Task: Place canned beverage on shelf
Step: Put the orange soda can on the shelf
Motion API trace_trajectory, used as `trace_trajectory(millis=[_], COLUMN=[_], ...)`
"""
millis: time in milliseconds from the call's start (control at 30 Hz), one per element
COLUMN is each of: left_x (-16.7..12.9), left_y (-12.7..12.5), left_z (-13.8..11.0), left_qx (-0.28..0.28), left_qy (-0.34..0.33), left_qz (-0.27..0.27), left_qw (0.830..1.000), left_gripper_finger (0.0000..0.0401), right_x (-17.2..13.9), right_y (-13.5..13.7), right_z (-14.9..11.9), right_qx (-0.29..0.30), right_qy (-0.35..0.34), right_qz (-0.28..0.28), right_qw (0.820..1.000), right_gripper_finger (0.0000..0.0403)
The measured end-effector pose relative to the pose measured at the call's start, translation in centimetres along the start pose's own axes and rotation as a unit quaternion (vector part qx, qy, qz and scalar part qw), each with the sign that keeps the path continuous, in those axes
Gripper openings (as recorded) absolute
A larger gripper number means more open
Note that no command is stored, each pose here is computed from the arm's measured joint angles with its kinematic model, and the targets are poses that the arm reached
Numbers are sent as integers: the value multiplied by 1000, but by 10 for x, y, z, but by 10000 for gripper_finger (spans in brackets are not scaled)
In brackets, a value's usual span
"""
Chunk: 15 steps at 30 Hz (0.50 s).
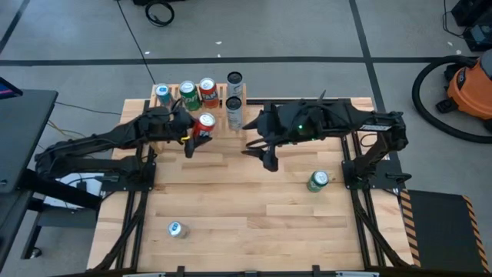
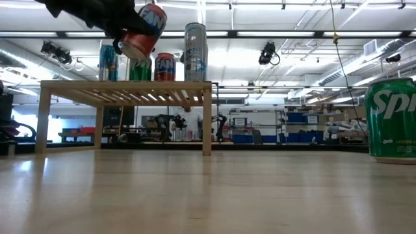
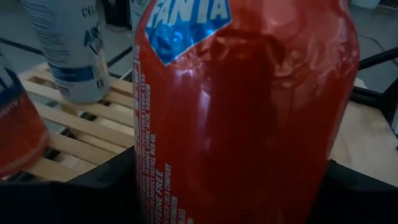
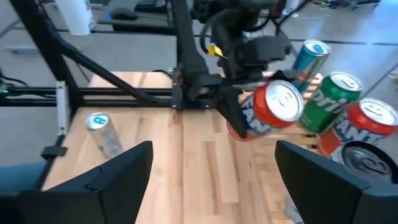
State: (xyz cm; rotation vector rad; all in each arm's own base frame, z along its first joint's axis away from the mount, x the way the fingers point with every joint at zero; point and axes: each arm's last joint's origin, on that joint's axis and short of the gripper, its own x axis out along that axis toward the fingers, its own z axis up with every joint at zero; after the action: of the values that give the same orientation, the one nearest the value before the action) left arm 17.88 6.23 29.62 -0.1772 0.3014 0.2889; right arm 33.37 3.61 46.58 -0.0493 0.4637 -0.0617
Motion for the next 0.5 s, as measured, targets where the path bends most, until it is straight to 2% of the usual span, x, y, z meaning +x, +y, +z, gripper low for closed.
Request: trace_trajectory(millis=[167, 300, 367, 500], left_x=[-6, -5, -5, -9], left_y=[-1, 4, 7, 11], left_z=[-1, -36, -50, -61], left_qx=[10, 2, -7, -8], left_qy=[-19, 2, -21, -94], left_qz=[-5, 0, 2, -5], left_qw=[1000, 1000, 1000, 996], left_gripper_finger=[302, 302, 302, 302], right_x=[7, 6, 6, 6], right_y=[1, 1, 1, 1], right_z=[-4, -5, -4, -4], right_qx=[-4, -5, -5, -4], right_qy=[15, 21, 20, 17], right_qz=[-14, -18, -18, -19], right_qw=[1000, 1000, 1000, 1000], right_gripper_finger=[348, 348, 348, 348])
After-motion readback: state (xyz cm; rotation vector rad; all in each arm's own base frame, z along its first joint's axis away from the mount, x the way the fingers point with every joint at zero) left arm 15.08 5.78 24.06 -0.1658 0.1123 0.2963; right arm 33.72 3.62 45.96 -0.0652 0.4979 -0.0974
